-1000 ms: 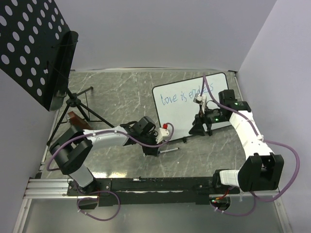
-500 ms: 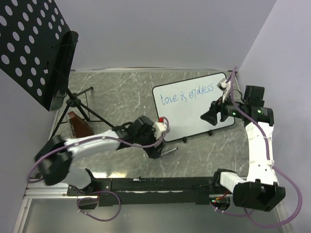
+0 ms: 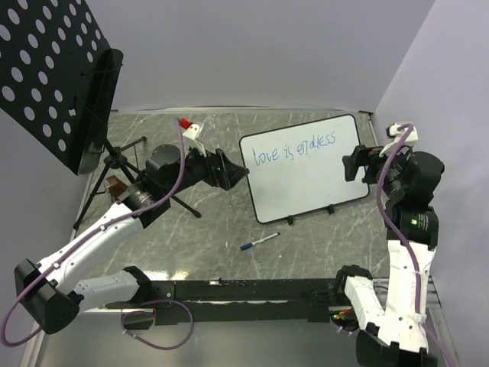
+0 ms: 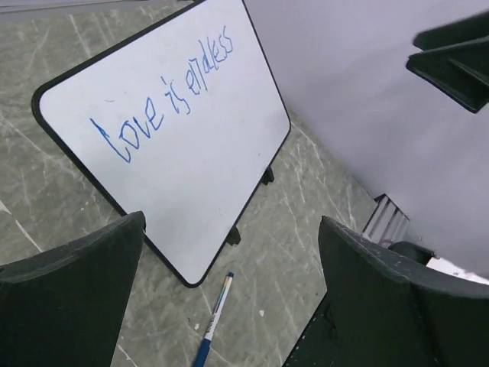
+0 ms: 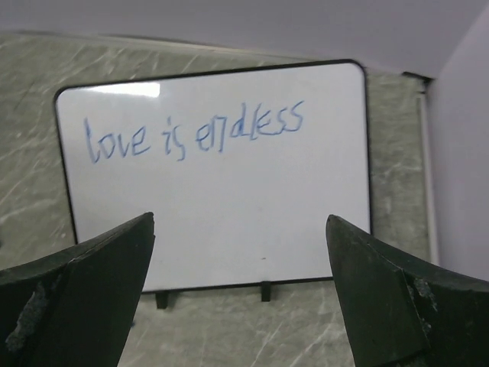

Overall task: Write a sentence on the whiteboard
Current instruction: Reset both arms

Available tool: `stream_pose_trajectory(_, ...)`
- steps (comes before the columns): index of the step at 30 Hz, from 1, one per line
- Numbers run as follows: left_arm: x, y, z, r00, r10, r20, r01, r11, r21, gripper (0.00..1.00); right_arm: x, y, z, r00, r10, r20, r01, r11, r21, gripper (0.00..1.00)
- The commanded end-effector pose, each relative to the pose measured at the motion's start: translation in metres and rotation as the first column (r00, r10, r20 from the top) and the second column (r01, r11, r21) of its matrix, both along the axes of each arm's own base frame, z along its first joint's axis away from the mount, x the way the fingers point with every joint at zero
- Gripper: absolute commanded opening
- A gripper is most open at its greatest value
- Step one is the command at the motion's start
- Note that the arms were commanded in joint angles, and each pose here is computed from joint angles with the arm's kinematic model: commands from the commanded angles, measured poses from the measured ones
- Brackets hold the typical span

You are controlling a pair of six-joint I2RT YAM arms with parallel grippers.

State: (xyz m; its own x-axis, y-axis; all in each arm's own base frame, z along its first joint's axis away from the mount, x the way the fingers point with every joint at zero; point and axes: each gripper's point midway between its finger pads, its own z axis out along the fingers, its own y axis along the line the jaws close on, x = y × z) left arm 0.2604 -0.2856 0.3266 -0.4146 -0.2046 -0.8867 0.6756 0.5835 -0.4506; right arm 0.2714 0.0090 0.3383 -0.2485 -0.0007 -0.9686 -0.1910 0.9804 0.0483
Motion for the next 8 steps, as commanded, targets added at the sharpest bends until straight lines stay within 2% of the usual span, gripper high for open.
stream_pose_trajectory(1,0.010,0.011,0.024,0.996,0.086,-0.018,-0.087,0.994,-0.059,0.97,0.005,-0.035,0.024,0.973,-0.224,0.048,0.224,0.975,0.015,1.00)
stream_pose_trajectory(4,0.017,0.022,0.028,0.989,0.151,0.001,-0.150,0.987,-0.059,0.97,0.002,-0.037,0.023,0.971,-0.235,0.044,0.235,0.972,0.009,1.00)
stream_pose_trajectory(8,0.019,0.026,0.034,0.987,0.162,0.020,-0.160,0.984,-0.078,0.97,0.003,-0.034,0.026,0.973,-0.222,0.064,0.221,0.975,0.023,1.00)
